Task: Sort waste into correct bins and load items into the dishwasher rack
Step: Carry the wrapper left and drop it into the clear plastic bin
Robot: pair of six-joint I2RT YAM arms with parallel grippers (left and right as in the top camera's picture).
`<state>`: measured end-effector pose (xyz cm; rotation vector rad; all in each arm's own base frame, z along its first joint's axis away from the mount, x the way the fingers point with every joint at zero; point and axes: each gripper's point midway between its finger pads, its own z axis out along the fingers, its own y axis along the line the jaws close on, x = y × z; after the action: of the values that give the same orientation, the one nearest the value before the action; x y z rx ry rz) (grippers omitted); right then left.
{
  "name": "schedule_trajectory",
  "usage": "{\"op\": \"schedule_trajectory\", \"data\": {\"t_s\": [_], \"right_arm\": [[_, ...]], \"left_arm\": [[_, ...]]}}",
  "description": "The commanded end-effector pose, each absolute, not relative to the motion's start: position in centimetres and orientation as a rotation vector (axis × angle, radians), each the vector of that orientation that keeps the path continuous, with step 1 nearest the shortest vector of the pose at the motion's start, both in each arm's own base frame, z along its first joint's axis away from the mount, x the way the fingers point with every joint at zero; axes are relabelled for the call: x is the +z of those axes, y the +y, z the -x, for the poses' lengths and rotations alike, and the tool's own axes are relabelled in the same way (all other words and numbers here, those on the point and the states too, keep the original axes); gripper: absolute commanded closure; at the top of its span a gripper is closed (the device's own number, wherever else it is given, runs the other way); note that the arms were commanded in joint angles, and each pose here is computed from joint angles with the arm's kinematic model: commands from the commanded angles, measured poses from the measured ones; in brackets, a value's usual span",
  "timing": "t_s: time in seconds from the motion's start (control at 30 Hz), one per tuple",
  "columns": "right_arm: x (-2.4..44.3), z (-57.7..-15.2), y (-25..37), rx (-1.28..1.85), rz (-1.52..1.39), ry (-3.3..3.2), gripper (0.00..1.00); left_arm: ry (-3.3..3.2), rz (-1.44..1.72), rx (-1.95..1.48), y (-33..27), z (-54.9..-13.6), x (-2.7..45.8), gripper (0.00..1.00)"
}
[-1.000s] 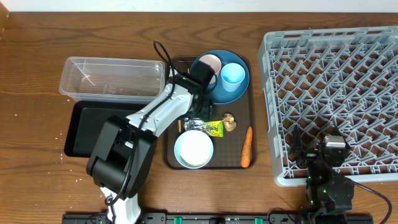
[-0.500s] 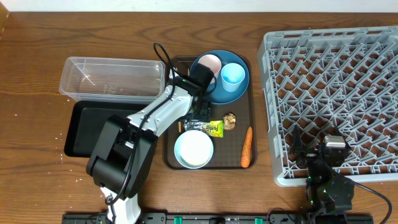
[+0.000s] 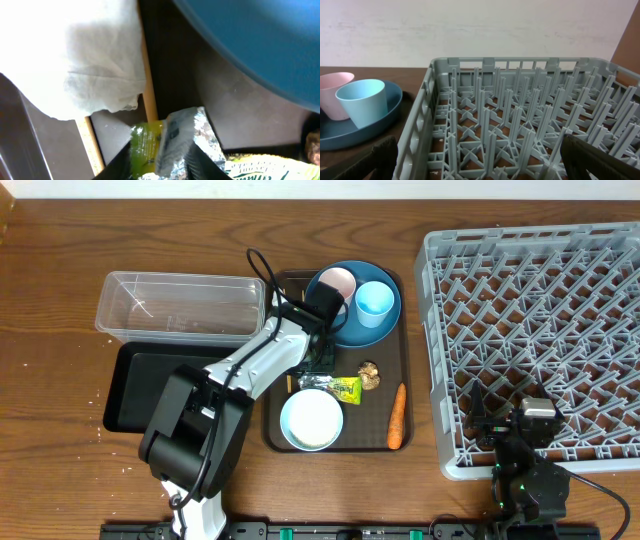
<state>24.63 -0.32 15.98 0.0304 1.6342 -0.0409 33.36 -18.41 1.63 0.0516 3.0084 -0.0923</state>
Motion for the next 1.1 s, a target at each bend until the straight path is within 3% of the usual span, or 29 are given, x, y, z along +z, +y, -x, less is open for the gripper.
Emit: {"op": "schedule_trajectory", "data": {"t_s": [0.0, 0.3, 0.6, 1.07], "right_arm": [[15.8, -24.6, -0.7, -0.051, -0.047, 1.638, 0.01], [15.8, -24.6, -0.7, -0.051, -0.047, 1.638, 0.01], [15.8, -24.6, -0.7, -0.051, -0.047, 1.639, 0.01], [15.8, -24.6, -0.7, -0.051, -0.047, 1.639, 0.01]], "left_arm": [[3.027, -0.054, -0.059, -18.0, -32.9, 0.8, 0.75], [3.026, -0.054, -0.059, -18.0, -33.0, 0.8, 0.94], [2.984, -0.048, -0.084, -17.9, -33.7, 2.7, 0.94], [2.679, 0.088, -0.252, -15.0, -36.0, 14.6, 0.94]]}}
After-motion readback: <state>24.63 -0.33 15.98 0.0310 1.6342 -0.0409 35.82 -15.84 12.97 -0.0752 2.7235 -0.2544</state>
